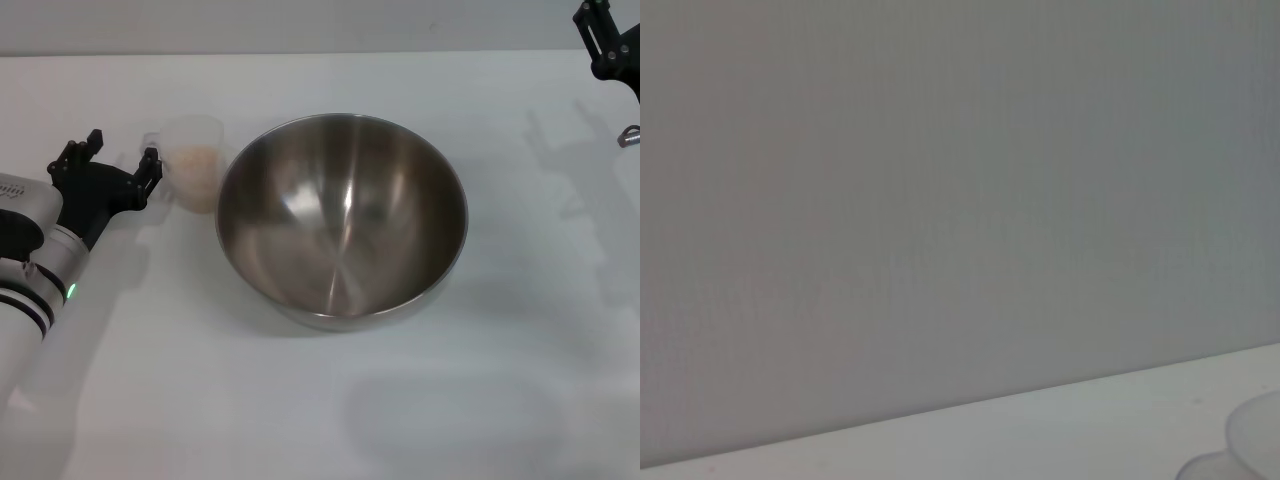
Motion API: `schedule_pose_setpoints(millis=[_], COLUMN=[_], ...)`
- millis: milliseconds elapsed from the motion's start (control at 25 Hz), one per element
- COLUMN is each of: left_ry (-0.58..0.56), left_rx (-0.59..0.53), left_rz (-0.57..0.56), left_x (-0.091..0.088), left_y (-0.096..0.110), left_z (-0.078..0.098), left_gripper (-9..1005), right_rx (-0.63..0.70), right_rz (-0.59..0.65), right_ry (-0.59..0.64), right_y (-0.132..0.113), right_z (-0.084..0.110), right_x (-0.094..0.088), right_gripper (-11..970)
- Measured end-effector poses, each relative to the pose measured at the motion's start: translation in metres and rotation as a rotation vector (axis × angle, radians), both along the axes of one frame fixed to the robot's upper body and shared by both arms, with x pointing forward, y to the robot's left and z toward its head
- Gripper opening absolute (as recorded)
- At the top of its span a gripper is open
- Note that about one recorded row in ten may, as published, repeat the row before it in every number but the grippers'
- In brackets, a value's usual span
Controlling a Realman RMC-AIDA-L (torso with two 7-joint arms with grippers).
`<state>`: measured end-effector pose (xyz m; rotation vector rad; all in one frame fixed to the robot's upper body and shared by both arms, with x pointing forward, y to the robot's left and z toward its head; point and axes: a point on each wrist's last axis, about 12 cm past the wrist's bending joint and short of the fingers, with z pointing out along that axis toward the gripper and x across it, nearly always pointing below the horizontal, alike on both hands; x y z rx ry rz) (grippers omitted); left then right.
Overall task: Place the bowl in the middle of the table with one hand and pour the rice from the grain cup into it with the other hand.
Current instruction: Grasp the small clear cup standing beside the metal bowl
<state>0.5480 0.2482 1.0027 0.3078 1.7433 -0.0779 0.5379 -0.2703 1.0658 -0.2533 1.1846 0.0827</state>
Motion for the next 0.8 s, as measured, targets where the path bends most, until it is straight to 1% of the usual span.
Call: schedule_pose_setpoints(millis=[200, 360, 560, 800], left_ry=[-0.002, -0.006, -0.008, -0.020], left_rx=[-0.004, -0.003, -0.004, -0.011], left_rz=[-0.002, -0.008, -0.012, -0.018], left_x=[-0.0005, 0.0004, 0.0009, 0.0016], left_y=[-0.0008, -0.0022, -0.0033, -0.0054], left_z=[0.0001, 0.0010, 0.0015, 0.0034], left_gripper=[690, 453, 217, 122], right_rx=[-0.002, -0.004, -0.005, -0.007], right_rz=[0.000, -0.001, -0.002, -0.003], right_ry=[0.004, 0.012, 0.013, 0.015], right_y=[0.0001, -0.0001, -0.0003, -0.0008], right_z=[-0.0003, -0.0010, -0.0012, -0.0015], right_x=[0.0006, 0.0012, 0.0014, 0.0013], right_gripper=[655, 655, 655, 654])
